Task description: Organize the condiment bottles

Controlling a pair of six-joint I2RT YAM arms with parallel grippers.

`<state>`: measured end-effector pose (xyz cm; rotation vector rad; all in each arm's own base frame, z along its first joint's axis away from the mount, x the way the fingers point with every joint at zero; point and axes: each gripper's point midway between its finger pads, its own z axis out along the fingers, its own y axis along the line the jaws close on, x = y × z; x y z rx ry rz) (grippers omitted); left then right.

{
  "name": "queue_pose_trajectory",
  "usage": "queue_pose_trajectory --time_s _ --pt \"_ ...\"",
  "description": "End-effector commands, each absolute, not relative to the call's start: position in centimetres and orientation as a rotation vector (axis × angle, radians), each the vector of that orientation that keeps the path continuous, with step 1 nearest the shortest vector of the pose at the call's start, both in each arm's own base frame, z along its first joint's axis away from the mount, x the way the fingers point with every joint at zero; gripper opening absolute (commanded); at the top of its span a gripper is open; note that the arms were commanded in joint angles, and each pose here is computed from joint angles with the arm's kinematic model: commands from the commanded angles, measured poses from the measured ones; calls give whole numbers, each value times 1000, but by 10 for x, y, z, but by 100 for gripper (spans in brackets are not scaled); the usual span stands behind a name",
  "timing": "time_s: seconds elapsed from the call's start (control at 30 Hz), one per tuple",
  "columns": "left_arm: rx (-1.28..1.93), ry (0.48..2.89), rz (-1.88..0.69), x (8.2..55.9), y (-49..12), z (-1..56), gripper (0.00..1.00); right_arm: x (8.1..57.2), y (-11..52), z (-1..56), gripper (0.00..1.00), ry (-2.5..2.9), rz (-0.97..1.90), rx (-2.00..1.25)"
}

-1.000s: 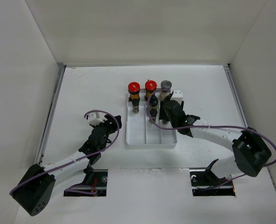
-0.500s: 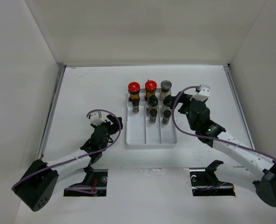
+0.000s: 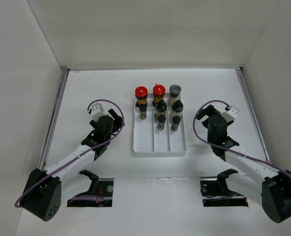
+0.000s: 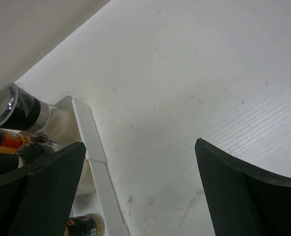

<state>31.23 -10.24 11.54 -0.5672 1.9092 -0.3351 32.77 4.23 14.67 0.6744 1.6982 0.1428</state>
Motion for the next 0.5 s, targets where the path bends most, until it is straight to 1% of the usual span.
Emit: queue_pose_trajectory --time_s 0.0,0.17,0.27,0.4,0.47 --pt "-572 1983 -342 305 -103 114 74 336 46 148 100 1620 227 755" --pt "-591 2004 -340 306 -99 122 78 339 55 138 100 1660 249 720" --pt "-599 2025 -352 307 -98 130 78 340 61 138 100 1673 280 701" --pt "-588 1996 -372 310 -99 146 77 341 63 142 100 1669 289 688" --pt "-579 1991 -376 310 -100 151 79 340 64 145 100 1662 295 684"
